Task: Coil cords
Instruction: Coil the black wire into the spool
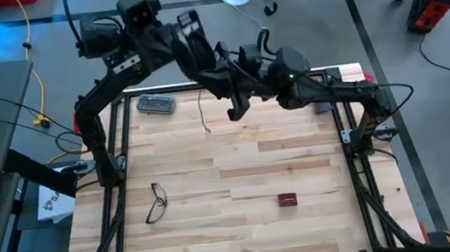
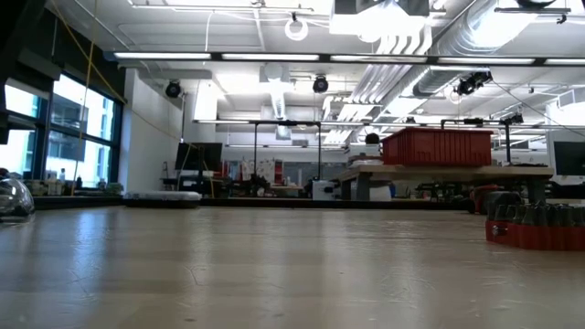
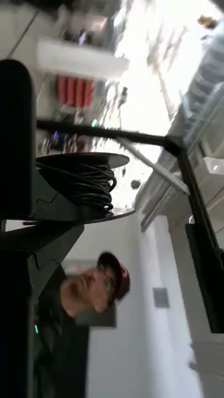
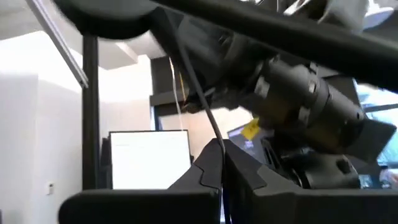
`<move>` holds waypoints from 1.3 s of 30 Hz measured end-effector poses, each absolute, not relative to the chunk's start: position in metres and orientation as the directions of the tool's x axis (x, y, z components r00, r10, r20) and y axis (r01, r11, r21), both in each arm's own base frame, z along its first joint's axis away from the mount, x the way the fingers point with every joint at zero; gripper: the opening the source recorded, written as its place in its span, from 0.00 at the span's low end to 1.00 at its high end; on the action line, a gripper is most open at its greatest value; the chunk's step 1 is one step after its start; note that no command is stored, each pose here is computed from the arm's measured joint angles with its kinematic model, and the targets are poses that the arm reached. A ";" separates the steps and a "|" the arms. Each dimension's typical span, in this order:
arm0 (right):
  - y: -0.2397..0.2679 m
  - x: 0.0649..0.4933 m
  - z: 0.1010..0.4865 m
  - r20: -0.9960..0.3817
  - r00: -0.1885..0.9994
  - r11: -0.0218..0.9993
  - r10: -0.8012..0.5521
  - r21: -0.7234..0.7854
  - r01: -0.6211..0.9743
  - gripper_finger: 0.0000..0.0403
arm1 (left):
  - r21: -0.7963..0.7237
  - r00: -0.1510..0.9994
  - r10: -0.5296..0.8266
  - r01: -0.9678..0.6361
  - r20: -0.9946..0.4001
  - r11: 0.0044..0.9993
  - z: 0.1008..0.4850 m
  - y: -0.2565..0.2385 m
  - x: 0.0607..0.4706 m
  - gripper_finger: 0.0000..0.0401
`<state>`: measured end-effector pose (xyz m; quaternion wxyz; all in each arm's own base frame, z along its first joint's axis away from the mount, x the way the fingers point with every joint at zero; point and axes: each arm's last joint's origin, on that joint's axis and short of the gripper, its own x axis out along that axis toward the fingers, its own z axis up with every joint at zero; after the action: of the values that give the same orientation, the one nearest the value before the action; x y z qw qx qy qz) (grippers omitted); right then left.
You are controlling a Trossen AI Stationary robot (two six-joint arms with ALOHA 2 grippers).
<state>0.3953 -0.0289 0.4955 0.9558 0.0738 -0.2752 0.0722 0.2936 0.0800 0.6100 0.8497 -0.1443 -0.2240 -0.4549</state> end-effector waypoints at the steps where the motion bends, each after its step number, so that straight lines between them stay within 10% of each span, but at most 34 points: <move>1: -0.029 0.396 0.495 0.528 0.843 0.978 0.096 0.107 -0.179 0.00 | -0.019 0.495 -0.700 0.823 0.514 0.568 0.610 0.083 0.293 0.00; 25: -0.029 0.380 0.495 0.330 0.943 0.991 0.035 0.113 -0.076 0.01 | 0.015 0.738 -0.482 0.540 0.473 0.842 0.626 0.126 0.243 0.00; 39: -0.039 0.381 0.485 0.203 0.978 0.999 -0.050 0.006 0.050 0.38 | -0.147 0.906 -0.285 0.343 0.314 0.928 0.626 0.093 0.197 0.00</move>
<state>0.3807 -0.0388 0.4846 0.9944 0.0002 -0.1023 -0.0254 0.1968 0.0930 0.6258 0.9710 -0.1001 -0.1450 -0.1618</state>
